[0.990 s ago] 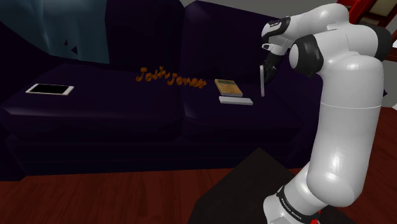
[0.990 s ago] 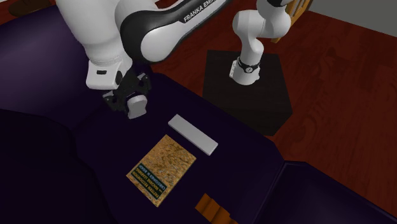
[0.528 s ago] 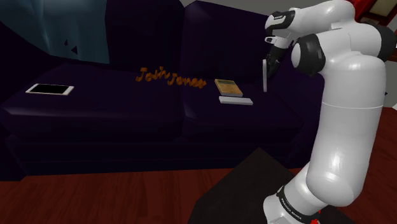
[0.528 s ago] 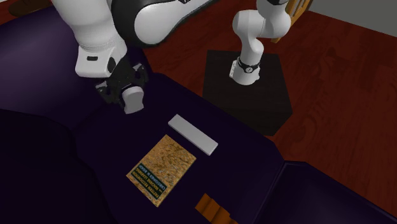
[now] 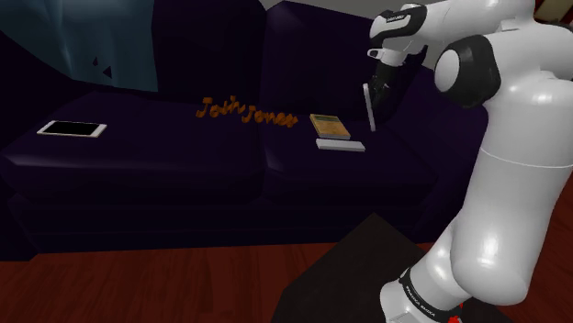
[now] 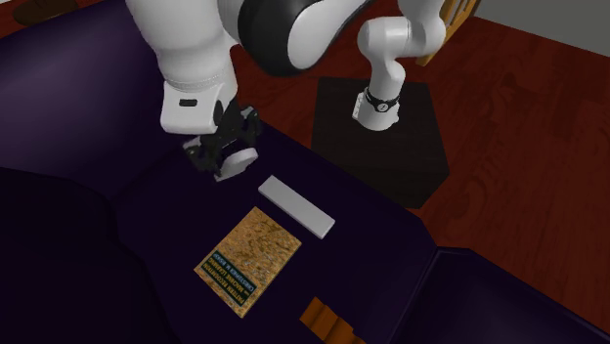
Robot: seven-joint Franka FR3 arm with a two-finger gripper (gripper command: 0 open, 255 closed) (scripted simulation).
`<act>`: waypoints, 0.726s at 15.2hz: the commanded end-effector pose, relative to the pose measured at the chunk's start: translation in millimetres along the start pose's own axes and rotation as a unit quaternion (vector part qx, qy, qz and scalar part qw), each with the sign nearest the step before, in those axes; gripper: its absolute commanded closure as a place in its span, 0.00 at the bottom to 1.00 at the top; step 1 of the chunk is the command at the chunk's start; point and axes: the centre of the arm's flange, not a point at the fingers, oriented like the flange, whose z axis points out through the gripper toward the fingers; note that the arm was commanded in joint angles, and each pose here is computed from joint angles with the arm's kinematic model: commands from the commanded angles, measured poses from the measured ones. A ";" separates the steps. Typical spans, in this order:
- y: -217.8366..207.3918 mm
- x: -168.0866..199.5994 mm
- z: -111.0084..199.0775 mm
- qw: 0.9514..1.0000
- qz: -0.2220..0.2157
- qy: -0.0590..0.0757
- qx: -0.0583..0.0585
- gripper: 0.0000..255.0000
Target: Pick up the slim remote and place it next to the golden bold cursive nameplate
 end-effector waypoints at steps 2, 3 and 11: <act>-12.5 37.0 -3.1 1.000 0.001 0.000 0.000 1.00; -17.2 49.4 -3.1 1.000 0.001 0.000 0.000 1.00; -54.4 148.2 -3.4 1.000 0.001 0.000 0.000 1.00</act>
